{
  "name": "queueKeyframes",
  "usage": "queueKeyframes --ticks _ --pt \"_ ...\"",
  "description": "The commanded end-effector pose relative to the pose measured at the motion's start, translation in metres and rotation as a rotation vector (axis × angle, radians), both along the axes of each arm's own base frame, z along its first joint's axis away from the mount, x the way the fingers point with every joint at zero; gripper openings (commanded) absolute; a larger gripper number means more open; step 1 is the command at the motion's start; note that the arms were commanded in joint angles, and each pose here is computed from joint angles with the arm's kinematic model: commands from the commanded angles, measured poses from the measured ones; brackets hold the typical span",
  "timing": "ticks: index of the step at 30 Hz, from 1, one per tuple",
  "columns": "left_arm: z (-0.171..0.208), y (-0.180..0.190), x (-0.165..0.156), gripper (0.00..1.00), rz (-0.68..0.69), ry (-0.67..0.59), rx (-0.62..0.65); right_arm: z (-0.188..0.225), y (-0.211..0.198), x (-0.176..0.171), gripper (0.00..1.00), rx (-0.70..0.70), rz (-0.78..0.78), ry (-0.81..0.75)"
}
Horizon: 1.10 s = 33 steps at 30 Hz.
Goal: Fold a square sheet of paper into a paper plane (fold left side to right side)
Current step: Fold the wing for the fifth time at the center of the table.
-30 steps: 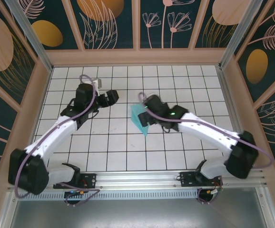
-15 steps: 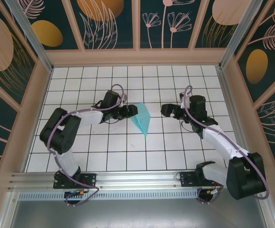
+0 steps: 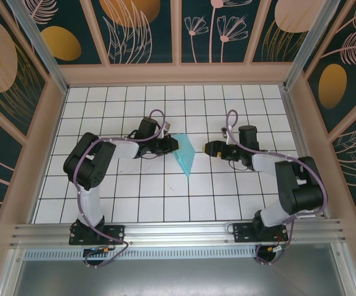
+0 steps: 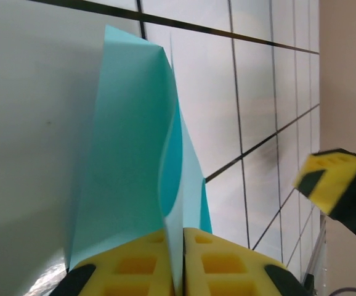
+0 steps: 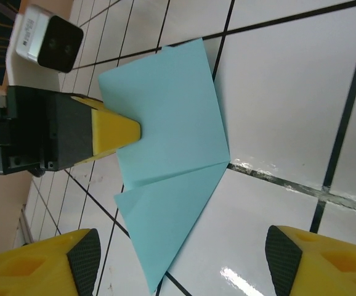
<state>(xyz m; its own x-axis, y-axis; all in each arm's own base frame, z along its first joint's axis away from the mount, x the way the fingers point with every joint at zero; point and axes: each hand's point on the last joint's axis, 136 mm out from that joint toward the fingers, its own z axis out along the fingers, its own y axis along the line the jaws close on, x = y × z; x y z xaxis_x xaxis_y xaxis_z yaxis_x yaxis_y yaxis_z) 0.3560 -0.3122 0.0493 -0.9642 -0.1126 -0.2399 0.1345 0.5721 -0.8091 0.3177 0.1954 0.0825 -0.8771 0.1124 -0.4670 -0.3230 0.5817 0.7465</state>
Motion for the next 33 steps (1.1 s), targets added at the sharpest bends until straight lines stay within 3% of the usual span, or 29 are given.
queueKeyframes --ticks 1,11,16,25,31,33 --pt "0.028 -0.008 -0.011 0.1 -0.078 -0.067 -0.101 0.019 0.014 0.02 0.73 0.067 0.087 -0.113" --pt "0.044 -0.007 -0.033 0.09 -0.161 -0.088 -0.188 -0.004 0.049 0.036 0.73 0.086 0.268 -0.105" --pt "0.039 -0.005 -0.038 0.09 -0.165 -0.078 -0.19 -0.006 0.065 0.033 0.68 0.117 0.329 -0.095" --pt "0.032 -0.001 -0.034 0.09 -0.149 -0.066 -0.188 -0.013 0.067 0.027 0.44 0.138 0.335 -0.054" --pt "0.032 0.002 -0.031 0.14 -0.139 -0.073 -0.189 -0.012 0.066 0.025 0.17 0.139 0.335 -0.043" --pt "0.03 0.006 -0.03 0.22 -0.128 -0.072 -0.175 -0.013 0.065 0.025 0.07 0.126 0.328 -0.037"
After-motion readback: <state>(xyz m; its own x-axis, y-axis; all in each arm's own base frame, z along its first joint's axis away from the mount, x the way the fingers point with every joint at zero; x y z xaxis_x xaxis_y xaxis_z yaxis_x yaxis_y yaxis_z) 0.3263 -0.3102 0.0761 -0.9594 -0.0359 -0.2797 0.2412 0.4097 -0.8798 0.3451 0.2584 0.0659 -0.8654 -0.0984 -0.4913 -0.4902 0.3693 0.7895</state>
